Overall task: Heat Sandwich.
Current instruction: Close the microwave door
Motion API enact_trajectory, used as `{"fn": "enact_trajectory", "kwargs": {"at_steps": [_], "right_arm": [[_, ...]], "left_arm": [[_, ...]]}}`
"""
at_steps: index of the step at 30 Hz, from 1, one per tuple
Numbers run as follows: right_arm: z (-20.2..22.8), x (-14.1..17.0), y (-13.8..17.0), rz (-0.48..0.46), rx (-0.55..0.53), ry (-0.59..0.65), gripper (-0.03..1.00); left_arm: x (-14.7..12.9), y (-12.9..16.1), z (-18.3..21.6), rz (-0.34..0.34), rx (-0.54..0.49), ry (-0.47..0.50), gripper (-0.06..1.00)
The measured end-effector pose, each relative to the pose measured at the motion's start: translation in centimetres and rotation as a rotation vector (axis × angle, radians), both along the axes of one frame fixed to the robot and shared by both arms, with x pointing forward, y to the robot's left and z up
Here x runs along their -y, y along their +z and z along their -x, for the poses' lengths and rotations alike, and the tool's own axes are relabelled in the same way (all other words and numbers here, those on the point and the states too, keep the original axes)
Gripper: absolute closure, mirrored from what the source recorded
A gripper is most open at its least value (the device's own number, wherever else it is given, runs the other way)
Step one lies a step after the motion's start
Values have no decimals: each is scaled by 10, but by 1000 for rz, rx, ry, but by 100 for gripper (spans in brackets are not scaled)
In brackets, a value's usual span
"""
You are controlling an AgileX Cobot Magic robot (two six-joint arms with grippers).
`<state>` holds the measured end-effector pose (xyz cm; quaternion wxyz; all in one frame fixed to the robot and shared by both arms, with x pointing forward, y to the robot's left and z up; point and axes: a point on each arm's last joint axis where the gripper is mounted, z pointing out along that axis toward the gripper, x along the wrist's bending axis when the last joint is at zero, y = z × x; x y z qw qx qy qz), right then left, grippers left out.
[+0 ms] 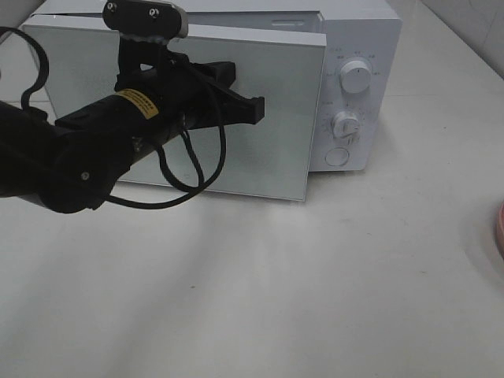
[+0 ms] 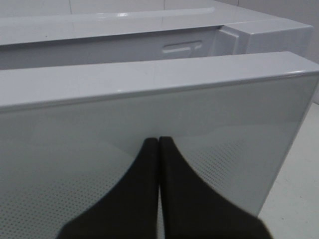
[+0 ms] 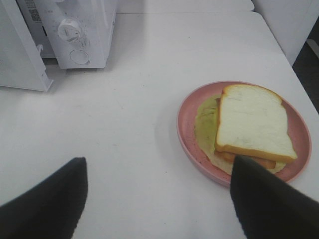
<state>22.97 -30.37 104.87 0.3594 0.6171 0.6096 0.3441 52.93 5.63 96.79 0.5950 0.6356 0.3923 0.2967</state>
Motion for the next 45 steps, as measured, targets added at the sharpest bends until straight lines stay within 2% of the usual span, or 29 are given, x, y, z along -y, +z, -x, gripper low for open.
{"fn": "enact_trajectory", "kwargs": {"at_steps": [6,13,25,39,45], "right_arm": [[0,0,0,0,0,0,21],[0,0,0,0,0,0,21],[0,0,0,0,0,0,21],[0,0,0,0,0,0,21],[0,0,0,0,0,0,21]], "left_arm": [[7,-2,-10,19,-32,28,94],[17,0,-23,22,-14,40,94],[33,-4,-31,-38,-43,33,94],[50,-7,-47,-26,-33,31,94],[57,-6,-51,-77,-30,13,94]]}}
